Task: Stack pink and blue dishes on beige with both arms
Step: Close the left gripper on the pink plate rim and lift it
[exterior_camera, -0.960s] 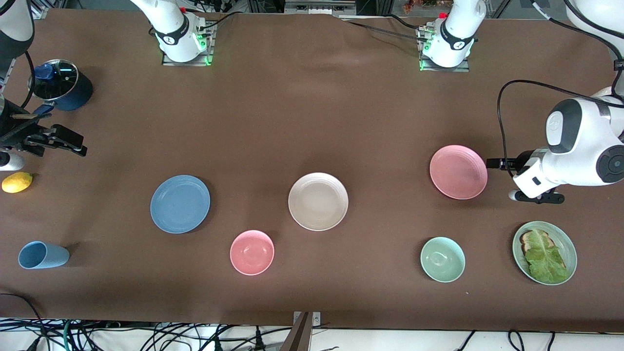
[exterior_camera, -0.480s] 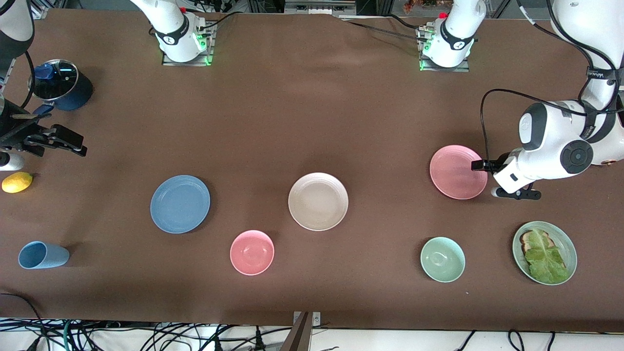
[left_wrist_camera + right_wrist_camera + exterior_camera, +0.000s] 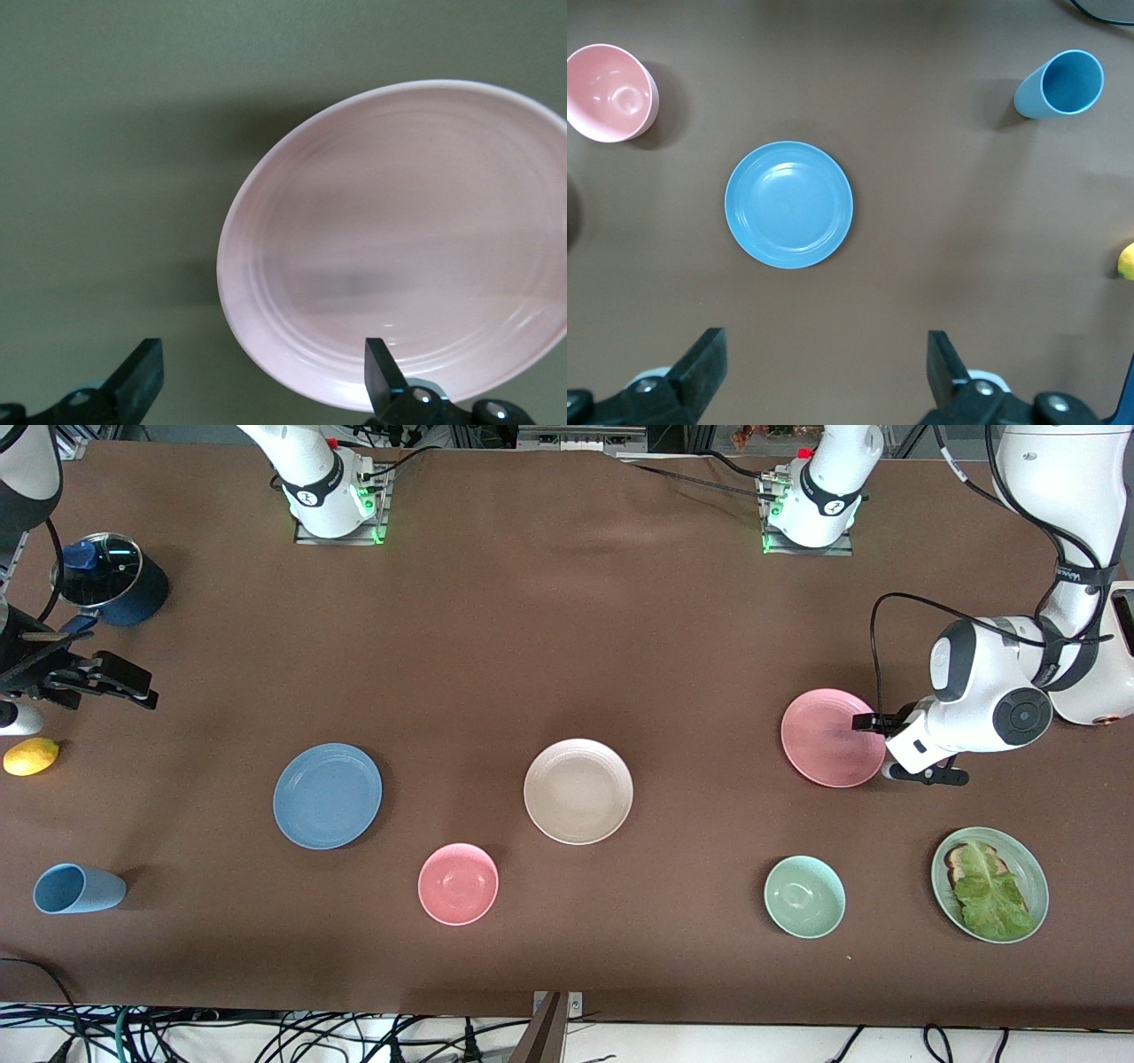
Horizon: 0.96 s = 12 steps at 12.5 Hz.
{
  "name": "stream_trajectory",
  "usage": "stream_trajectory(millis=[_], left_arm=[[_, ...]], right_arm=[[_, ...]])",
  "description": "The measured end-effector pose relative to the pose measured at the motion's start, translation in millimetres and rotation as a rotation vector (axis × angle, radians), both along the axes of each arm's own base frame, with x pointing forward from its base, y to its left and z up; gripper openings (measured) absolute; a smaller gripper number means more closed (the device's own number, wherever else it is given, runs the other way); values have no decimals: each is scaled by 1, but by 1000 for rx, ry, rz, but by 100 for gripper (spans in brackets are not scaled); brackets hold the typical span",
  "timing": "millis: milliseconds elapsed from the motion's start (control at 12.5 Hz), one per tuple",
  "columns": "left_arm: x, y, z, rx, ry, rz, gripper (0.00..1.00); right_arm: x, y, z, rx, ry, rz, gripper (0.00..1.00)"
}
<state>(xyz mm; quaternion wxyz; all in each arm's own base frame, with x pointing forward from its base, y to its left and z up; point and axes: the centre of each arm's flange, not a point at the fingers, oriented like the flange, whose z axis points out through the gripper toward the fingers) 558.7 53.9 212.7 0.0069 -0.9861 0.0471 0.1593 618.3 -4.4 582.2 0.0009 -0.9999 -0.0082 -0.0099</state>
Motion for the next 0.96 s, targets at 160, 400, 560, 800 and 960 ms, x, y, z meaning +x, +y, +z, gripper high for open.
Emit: stream_trajectory(millis=[160, 400, 560, 800, 960], left_arm=[[0, 8, -16, -8, -9, -3, 100], [-2, 17, -34, -12, -3, 9, 99], [-1, 24, -37, -20, -2, -3, 85], [1, 27, -38, -28, -2, -22, 45], [3, 27, -40, -30, -1, -25, 22]], right_arm=[[0, 0, 0, 0, 0, 0, 100], [0, 0, 0, 0, 0, 0, 100], [0, 0, 0, 0, -2, 0, 100], [0, 1, 1, 0, -5, 2, 100], [1, 2, 1, 0, -10, 3, 100]])
